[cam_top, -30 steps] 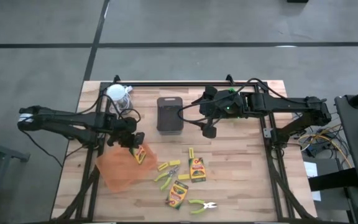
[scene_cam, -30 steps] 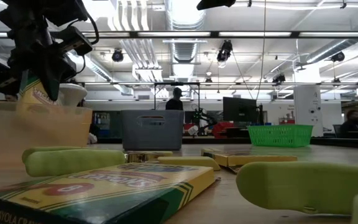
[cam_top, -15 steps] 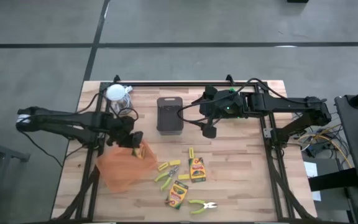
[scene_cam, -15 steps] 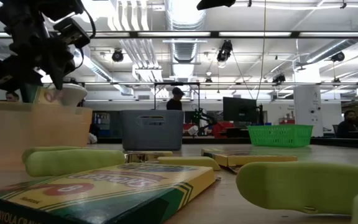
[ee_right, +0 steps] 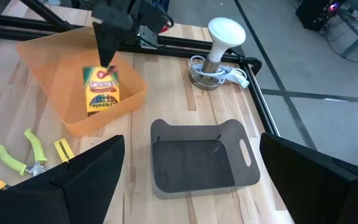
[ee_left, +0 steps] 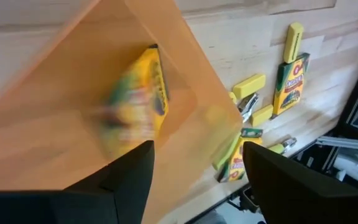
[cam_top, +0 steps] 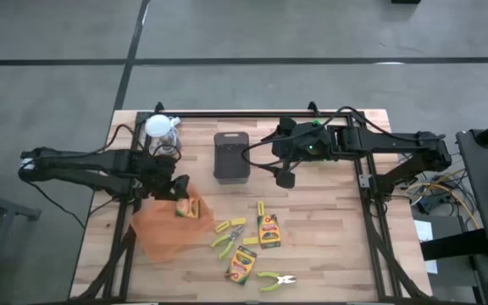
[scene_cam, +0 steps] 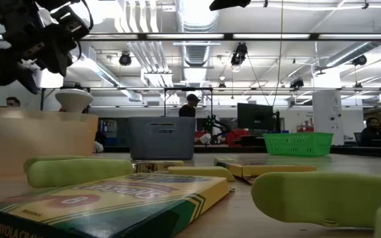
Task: Pick & Place School Supplies
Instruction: Put the pack of crayons into the orange bin
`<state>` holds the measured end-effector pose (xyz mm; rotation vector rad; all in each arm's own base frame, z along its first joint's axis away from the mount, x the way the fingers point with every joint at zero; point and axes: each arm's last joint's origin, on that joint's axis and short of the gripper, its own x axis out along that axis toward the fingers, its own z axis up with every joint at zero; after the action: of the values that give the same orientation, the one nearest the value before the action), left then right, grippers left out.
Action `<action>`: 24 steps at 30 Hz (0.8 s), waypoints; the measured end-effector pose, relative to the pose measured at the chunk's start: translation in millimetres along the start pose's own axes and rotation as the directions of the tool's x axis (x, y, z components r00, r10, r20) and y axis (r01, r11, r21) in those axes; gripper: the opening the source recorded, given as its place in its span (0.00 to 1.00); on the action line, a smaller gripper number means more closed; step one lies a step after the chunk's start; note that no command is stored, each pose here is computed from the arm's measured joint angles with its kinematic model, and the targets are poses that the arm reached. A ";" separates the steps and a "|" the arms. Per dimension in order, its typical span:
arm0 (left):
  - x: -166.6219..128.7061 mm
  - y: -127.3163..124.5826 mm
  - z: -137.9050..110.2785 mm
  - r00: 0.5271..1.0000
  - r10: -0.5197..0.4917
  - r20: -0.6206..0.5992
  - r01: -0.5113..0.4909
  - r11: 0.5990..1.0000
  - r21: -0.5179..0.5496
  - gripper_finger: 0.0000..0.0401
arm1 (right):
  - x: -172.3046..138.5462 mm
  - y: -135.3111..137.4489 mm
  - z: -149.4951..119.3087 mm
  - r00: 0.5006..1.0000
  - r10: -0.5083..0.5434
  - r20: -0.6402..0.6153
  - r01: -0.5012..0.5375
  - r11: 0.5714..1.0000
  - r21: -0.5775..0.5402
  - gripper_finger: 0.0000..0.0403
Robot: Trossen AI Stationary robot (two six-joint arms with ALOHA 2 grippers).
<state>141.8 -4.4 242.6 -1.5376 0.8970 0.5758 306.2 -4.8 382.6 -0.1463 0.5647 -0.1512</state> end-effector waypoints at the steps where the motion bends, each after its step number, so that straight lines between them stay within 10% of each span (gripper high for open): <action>1: -3.7 -0.3 -0.9 1.000 0.005 0.000 -0.005 1.000 -0.001 0.63 | 0.0 0.0 0.0 1.000 0.000 0.000 0.000 1.000 0.000 0.92; 16: -34.4 -18.1 1.0 0.951 -0.111 0.288 0.047 0.975 0.219 0.62 | 0.0 0.0 0.0 1.000 0.000 0.000 0.000 1.000 0.000 0.92; 24: -43.3 -43.4 2.9 0.840 -0.377 0.391 0.111 0.824 0.555 0.62 | 0.0 0.0 0.0 1.000 0.000 0.000 0.000 1.000 0.000 0.92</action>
<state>151.9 7.7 301.9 -0.9293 0.3900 0.4485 306.2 -4.8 382.6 -0.1463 0.5647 -0.1512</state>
